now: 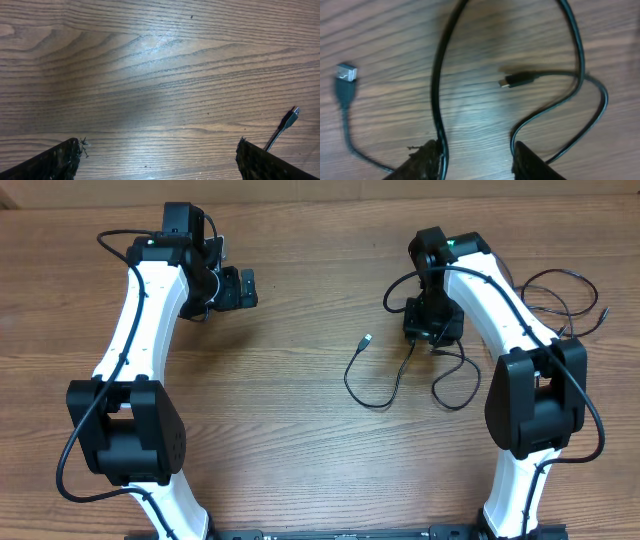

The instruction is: Untangle cables

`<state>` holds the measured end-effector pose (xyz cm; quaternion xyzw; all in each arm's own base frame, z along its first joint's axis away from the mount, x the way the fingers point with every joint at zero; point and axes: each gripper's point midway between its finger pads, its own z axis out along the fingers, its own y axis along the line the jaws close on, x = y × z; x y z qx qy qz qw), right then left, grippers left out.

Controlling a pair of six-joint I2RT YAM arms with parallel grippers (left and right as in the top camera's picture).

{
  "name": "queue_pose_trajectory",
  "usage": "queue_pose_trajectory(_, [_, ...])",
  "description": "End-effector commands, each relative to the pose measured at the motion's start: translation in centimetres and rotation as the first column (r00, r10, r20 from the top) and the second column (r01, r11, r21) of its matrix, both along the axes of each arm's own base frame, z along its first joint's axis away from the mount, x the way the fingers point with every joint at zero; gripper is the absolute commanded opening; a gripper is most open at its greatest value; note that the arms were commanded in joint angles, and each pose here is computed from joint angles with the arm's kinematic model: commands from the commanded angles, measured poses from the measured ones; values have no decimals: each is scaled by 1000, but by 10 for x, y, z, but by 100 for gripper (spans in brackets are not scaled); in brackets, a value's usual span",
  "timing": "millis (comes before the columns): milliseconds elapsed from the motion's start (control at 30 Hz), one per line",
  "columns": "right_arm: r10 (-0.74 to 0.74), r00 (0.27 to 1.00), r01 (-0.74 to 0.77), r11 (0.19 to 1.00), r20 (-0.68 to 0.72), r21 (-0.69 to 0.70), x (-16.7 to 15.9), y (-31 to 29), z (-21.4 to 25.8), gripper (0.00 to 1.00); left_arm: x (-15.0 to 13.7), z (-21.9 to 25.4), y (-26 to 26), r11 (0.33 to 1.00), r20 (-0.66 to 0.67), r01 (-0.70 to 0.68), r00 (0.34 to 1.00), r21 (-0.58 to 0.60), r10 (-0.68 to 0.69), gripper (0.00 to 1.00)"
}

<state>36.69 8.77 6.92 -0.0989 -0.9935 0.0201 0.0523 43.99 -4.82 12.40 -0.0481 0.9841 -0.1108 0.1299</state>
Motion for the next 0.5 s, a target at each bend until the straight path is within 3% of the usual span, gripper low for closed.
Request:
queue_pose_trajectory(0, [15,1000,-15,992,-1,-127,-6,-24,-8,61,-1,-5,-4,1000,-15,-5,1000,-8,5,100])
queue_pose_trajectory(67, [12,1000,-14,988,-17,-155,-11,-32,-14,86,-1,-5,-4,1000,-15,-5,1000,-8,5,99])
queue_pose_trajectory(133, [3,999,-9,986,-34,-169,-16,-39,-20,100,-1,-5,-4,1000,-15,-5,1000,-8,5,100])
queue_pose_trajectory(300, [-94,993,79,980,-75,-184,-34,-55,-41,100,-1,-5,-4,1000,-14,-5,1000,-8,5,100])
queue_pose_trajectory(467, [-149,979,140,987,-142,-75,-55,-41,-66,98,-1,-5,-4,1000,-14,-5,1000,-8,5,100])
